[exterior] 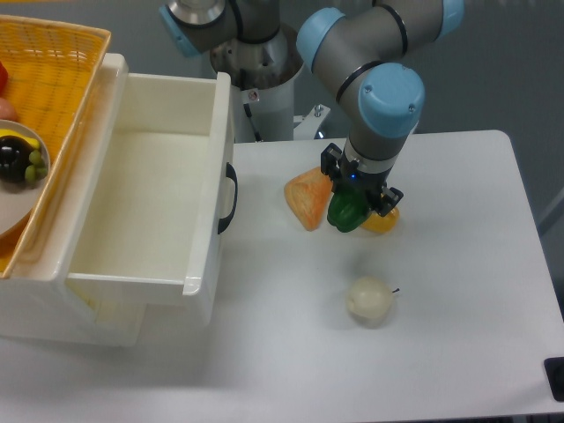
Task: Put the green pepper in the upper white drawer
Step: 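Close the gripper around the green bell pepper on the table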
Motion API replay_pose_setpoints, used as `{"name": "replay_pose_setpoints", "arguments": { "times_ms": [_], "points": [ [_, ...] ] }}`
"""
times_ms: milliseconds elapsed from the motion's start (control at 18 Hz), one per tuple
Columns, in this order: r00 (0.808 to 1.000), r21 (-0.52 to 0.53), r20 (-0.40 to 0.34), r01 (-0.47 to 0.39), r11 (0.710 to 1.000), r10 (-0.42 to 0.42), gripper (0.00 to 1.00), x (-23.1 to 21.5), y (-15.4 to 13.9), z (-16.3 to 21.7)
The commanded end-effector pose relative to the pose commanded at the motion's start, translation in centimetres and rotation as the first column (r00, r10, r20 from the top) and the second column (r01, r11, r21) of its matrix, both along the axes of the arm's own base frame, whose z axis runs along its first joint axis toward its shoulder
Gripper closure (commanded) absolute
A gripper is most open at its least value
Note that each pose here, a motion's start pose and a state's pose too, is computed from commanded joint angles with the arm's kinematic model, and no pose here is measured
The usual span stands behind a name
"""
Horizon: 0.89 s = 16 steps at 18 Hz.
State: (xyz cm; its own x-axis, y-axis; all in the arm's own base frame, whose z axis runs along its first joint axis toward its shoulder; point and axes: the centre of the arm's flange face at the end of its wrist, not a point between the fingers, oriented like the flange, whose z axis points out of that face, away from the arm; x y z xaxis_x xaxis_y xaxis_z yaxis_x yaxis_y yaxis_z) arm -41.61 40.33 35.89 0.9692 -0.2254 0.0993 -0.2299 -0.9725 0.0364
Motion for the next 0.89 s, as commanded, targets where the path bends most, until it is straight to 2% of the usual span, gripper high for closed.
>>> {"name": "replay_pose_setpoints", "arguments": {
  "times_ms": [333, 778, 889],
  "points": [
    [1.000, 0.002, -0.001, -0.006, 1.000, 0.006, 0.61, -0.1, -0.1, 0.2],
    [0.996, 0.053, 0.043, -0.079, 0.995, 0.077, 0.61, -0.8, -1.7, 2.0],
    [0.991, 0.053, 0.036, -0.127, 0.990, 0.125, 0.61, -0.9, -1.6, 2.6]
  ]
}}
